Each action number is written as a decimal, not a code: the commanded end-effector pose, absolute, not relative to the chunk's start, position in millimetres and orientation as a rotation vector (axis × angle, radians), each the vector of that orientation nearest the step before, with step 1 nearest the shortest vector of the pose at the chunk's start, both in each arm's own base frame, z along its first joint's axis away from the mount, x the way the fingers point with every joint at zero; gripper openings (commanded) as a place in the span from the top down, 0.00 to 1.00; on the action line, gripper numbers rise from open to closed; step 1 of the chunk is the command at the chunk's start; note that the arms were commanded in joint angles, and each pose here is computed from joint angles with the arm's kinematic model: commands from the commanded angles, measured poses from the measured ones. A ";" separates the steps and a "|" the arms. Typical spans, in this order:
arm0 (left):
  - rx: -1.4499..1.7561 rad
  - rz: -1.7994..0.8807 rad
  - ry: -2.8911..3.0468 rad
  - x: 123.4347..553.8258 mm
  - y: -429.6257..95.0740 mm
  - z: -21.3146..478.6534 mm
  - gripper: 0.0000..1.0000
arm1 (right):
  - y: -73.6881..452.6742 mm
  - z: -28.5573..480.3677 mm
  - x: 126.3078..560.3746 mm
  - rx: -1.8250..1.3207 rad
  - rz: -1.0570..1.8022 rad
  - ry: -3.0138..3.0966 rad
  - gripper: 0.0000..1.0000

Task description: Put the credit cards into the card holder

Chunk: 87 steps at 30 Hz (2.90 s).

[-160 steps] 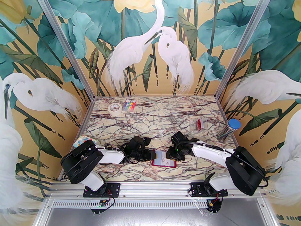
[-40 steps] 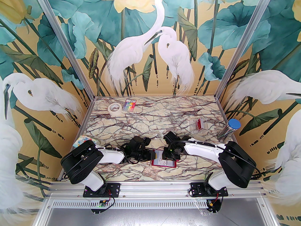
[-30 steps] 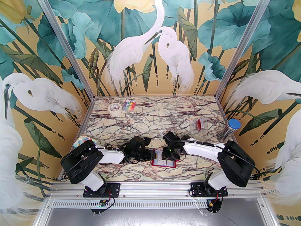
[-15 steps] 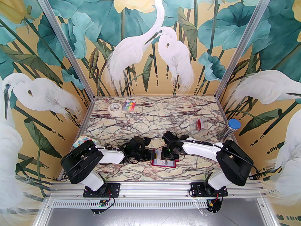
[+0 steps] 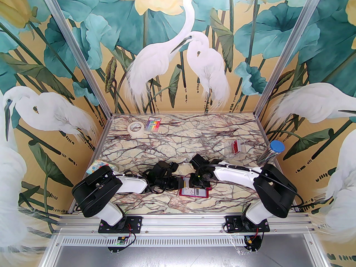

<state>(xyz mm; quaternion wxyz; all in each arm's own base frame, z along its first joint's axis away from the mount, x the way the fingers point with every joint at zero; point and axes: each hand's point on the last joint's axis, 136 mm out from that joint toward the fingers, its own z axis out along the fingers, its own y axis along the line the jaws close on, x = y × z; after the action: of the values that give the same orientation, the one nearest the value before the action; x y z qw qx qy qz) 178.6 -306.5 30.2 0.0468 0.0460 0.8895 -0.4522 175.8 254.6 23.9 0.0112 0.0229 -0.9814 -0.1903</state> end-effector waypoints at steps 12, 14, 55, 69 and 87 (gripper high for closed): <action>0.131 -1.313 2.745 178.5 -304.6 16.6 0.64 | 264.2 25.2 179.4 0.110 -0.588 -3.075 0.75; 0.130 -1.313 2.745 178.4 -304.5 16.6 0.64 | 265.3 25.2 179.6 0.114 -0.588 -3.076 0.75; 0.146 -1.341 2.707 178.6 -305.5 20.4 0.64 | 240.5 95.6 198.5 0.081 -0.569 -3.320 0.66; 0.145 -1.345 2.706 177.0 -304.2 19.4 0.64 | 236.0 82.2 191.7 0.024 -0.538 -3.306 0.66; 0.141 -1.344 2.704 176.9 -303.5 19.1 0.64 | 250.0 48.6 197.0 0.027 -0.446 -3.272 0.67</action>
<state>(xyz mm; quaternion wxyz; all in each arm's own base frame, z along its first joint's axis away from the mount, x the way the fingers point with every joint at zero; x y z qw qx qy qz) 178.9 -308.8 31.8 0.0575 0.0524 0.8840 -0.4611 191.5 246.1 49.3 -0.0686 0.0149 -0.9885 -0.1339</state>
